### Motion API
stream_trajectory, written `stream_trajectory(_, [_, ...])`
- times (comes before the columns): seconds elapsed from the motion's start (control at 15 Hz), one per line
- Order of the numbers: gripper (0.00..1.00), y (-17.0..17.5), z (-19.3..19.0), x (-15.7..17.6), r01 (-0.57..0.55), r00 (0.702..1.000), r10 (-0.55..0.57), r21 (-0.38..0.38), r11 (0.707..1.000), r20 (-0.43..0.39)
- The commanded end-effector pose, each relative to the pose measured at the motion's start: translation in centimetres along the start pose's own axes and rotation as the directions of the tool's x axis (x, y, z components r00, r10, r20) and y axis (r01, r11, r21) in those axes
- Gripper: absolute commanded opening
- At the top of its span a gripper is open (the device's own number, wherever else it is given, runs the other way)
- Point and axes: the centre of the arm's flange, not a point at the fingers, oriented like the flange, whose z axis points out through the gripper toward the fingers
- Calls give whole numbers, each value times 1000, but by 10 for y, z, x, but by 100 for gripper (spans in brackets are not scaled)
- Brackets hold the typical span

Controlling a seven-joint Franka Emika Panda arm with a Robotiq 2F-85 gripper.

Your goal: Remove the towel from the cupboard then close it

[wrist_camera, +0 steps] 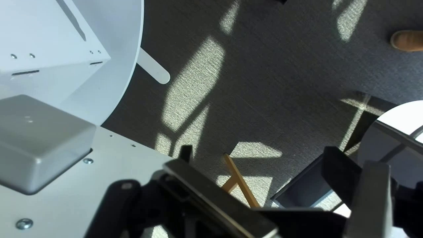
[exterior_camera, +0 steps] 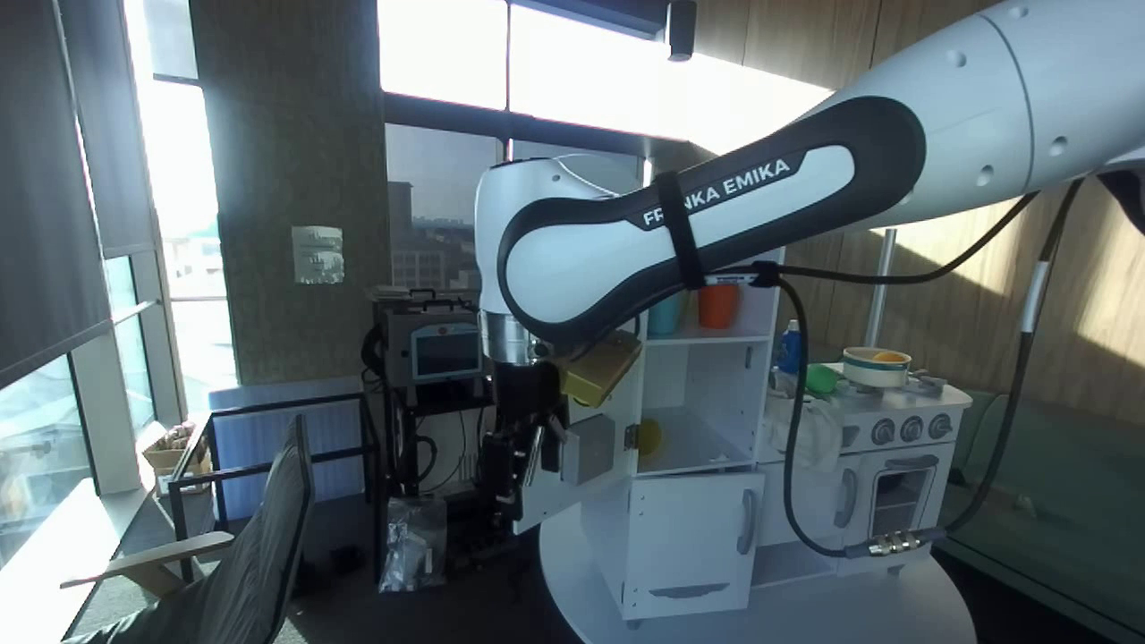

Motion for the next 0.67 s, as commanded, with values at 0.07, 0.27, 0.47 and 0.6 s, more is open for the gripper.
stream_trajectory(0.07, [100,-11,-4,39,24,996,-22,18,1000,-84])
stream_trajectory(0.27, [100,-22,-2,56,39,985,-37,7,999,-171])
stream_trajectory(0.47, [100,-28,1,69,14,961,-29,-56,998,-275])
stream_trajectory(0.6, [100,-30,-1,73,-19,944,-8,-77,997,-330])
